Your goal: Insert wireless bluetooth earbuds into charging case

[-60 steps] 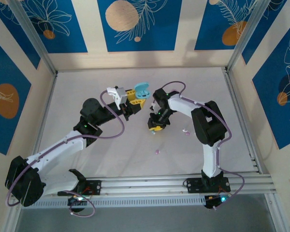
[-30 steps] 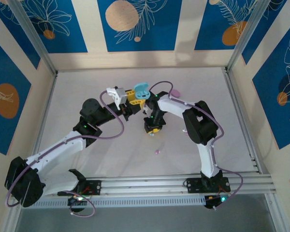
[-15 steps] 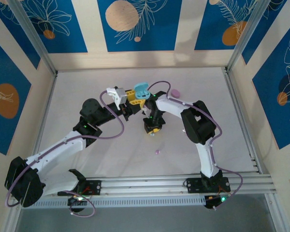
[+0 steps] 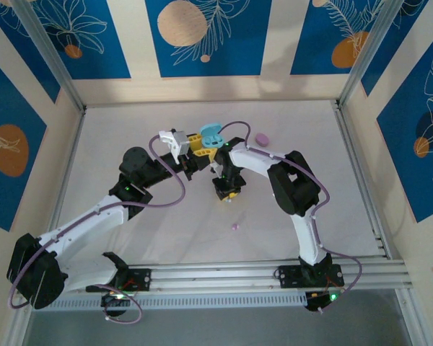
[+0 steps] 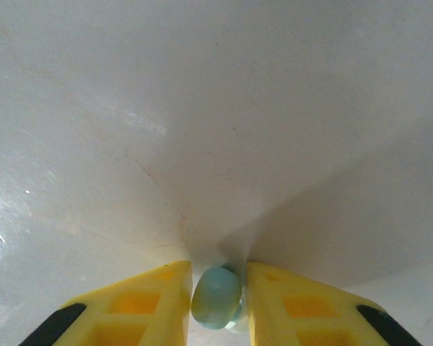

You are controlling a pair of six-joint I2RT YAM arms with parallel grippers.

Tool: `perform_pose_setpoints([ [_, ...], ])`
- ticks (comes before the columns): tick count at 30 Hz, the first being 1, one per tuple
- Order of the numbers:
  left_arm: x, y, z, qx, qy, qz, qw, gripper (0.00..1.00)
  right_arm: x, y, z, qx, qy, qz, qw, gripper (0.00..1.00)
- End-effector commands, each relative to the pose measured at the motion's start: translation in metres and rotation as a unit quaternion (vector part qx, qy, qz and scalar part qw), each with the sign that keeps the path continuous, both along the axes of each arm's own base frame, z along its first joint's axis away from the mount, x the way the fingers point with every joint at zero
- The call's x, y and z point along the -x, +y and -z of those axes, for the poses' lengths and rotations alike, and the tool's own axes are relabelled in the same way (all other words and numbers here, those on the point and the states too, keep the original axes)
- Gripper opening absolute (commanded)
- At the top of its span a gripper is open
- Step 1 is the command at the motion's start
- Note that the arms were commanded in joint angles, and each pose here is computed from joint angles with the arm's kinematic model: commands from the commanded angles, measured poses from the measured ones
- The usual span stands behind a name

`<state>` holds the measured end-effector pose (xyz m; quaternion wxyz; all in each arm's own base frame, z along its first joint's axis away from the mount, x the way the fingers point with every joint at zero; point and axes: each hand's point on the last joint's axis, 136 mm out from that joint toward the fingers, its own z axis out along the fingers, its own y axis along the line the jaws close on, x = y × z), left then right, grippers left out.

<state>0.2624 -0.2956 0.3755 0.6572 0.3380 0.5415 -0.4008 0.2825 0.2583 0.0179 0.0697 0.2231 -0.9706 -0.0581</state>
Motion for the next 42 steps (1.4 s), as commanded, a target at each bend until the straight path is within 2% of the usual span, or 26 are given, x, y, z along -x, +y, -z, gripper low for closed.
perform_pose_setpoints([
  [1, 0.005, 0.0, -0.007, 0.011, -0.01, 0.002, 1.0, 0.24, 0.003, -0.004, 0.003, 0.019, 0.005, -0.004, 1.0, 0.26],
  [8, 0.005, 0.002, -0.007, 0.007, -0.011, -0.004, 1.0, 0.24, -0.01, -0.005, -0.02, -0.016, -0.02, 0.039, 0.999, 0.24],
  [13, 0.004, 0.001, -0.005, 0.006, -0.008, -0.004, 1.0, 0.24, -0.025, -0.013, -0.06, -0.104, -0.04, 0.102, 0.989, 0.23],
  [17, 0.001, -0.002, -0.003, 0.003, -0.005, -0.003, 1.0, 0.24, -0.039, -0.028, -0.111, -0.214, -0.05, 0.177, 0.959, 0.23],
  [22, -0.006, -0.007, 0.007, -0.001, 0.0, -0.003, 1.0, 0.24, -0.05, -0.052, -0.193, -0.349, -0.078, 0.225, 0.907, 0.23],
  [28, -0.013, -0.015, 0.019, -0.005, 0.011, 0.003, 1.0, 0.24, -0.044, -0.068, -0.275, -0.44, -0.119, 0.219, 0.863, 0.23],
  [34, -0.016, -0.022, 0.029, -0.006, 0.008, 0.014, 1.0, 0.24, -0.028, -0.062, -0.333, -0.492, -0.148, 0.187, 0.837, 0.23],
  [38, -0.017, -0.026, 0.035, -0.012, 0.006, 0.017, 1.0, 0.24, -0.015, -0.048, -0.359, -0.524, -0.156, 0.145, 0.825, 0.23],
  [42, -0.018, -0.031, 0.039, -0.023, 0.003, 0.02, 1.0, 0.24, -0.005, -0.028, -0.367, -0.528, -0.151, 0.107, 0.829, 0.23],
])
